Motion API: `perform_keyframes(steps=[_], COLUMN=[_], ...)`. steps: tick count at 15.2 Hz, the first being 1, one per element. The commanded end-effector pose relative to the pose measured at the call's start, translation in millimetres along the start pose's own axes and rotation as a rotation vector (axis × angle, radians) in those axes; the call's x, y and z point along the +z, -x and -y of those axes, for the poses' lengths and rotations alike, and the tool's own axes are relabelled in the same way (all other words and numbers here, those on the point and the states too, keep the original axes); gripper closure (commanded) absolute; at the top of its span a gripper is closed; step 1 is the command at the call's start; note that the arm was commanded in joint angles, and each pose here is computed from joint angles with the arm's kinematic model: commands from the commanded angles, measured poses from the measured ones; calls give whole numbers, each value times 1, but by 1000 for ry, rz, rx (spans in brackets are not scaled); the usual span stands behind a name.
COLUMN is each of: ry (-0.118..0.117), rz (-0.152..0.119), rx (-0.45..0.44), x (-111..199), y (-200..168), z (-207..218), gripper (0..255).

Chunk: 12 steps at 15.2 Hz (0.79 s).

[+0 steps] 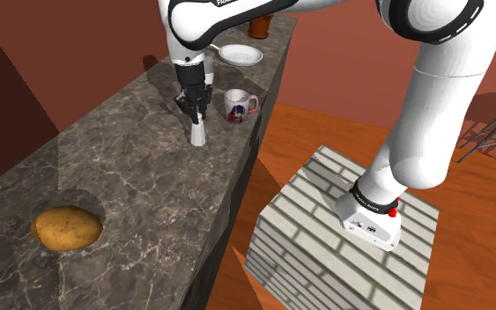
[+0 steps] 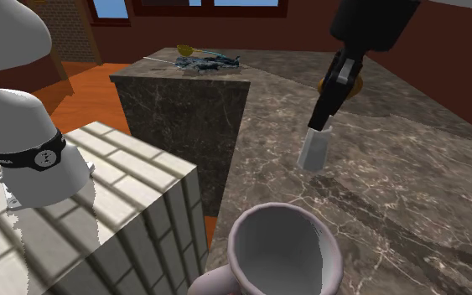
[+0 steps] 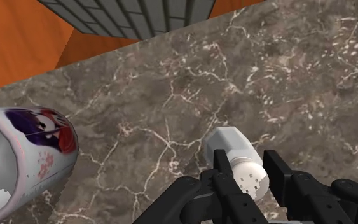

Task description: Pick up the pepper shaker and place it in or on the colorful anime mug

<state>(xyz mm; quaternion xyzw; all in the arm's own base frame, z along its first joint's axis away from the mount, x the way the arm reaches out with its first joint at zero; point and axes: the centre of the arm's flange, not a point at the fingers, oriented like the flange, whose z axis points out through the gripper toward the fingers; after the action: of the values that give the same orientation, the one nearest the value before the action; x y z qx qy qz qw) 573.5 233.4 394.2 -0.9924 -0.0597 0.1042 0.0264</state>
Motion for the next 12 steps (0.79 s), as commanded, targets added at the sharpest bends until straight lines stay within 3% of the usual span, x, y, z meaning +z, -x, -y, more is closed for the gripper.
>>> perform_keyframes(steps=[1,12], ry=[0,0], rz=[0,0], rx=[0,0], x=[-10,-66], y=[3,15], z=[0,4], gripper=[255,255])
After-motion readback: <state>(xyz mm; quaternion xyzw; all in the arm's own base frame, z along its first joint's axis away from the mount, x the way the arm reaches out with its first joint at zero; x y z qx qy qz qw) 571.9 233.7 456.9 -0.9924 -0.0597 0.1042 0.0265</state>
